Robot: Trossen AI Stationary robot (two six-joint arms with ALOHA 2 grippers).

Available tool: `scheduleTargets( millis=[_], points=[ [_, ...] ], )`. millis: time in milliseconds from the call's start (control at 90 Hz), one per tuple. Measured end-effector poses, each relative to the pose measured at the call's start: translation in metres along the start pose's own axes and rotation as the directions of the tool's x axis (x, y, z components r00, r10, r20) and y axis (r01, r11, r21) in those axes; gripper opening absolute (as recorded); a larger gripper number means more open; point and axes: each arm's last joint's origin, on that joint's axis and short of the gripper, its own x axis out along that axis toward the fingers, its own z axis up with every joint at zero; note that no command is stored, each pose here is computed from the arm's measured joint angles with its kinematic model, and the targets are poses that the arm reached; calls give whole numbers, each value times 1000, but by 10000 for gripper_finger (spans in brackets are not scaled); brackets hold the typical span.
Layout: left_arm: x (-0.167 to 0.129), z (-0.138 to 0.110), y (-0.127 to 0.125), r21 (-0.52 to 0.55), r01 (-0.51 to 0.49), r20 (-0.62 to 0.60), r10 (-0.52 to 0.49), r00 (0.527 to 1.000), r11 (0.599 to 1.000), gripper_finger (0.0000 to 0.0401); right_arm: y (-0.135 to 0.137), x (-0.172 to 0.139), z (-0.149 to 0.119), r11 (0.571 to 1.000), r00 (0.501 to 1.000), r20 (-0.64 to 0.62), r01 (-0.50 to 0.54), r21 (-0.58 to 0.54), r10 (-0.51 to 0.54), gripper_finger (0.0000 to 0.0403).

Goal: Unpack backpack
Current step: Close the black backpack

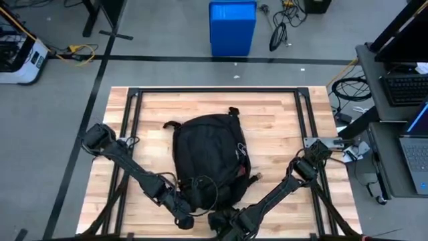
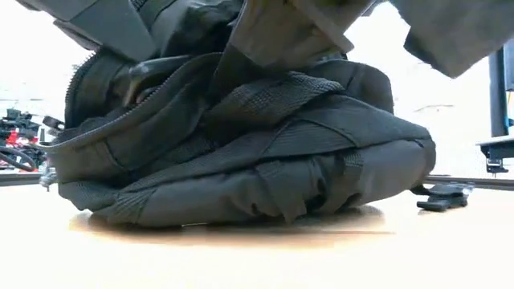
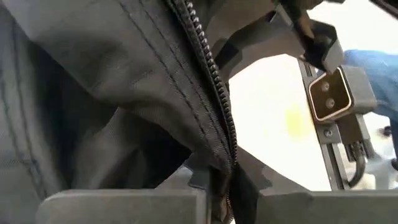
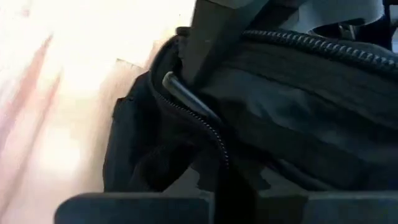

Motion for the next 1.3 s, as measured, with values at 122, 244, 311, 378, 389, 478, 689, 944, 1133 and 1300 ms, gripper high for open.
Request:
scheduleTargets(
  millis=[122, 244, 311, 378, 389, 478, 689, 944, 1133, 1300],
  points=[
    [0, 1, 0, -1, -24, 22, 24, 999, 1000, 60, -4, 1, 2, 1000, 1000, -1, 22, 9, -22, 0],
    [0, 2, 0, 3, -29, 35, 29, 999, 1000, 101, -6, 1, 3, 999, 999, 0, 33, 23, -33, 0],
    [0, 2, -1, 0, -24, 44, 24, 999, 1000, 127, -6, 1, 2, 999, 999, -3, 39, 33, -38, 0],
    [0, 3, -1, -4, -21, 51, 21, 998, 1000, 154, -7, 2, 2, 997, 999, -8, 41, 65, -41, 0],
    [0, 3, -1, -5, -20, 52, 20, 998, 1000, 159, -8, 2, 2, 997, 999, -9, 42, 72, -42, 0],
    [0, 5, -2, -9, -22, 71, 23, 997, 1000, 191, -9, 3, 2, 993, 998, -15, 54, 103, -53, 0],
    [-1, 13, 2, 63, -160, 194, 145, 970, 985, 238, -17, 4, 4, 986, 998, -12, 70, 150, -69, 0],
    [1, 17, 10, 179, -219, 195, 184, 963, 959, 194, -17, 1, 5, 988, 997, -6, 74, 139, -74, 0],
    [2, 16, 11, 188, -213, 172, 182, 968, 959, 76, -18, -3, 3, 985, 997, -17, 71, 154, -69, 0],
    [2, 14, 13, 203, -221, 150, 193, 970, 954, 10, -19, -3, 3, 981, 998, -19, 69, 180, -67, 0]
  ],
)
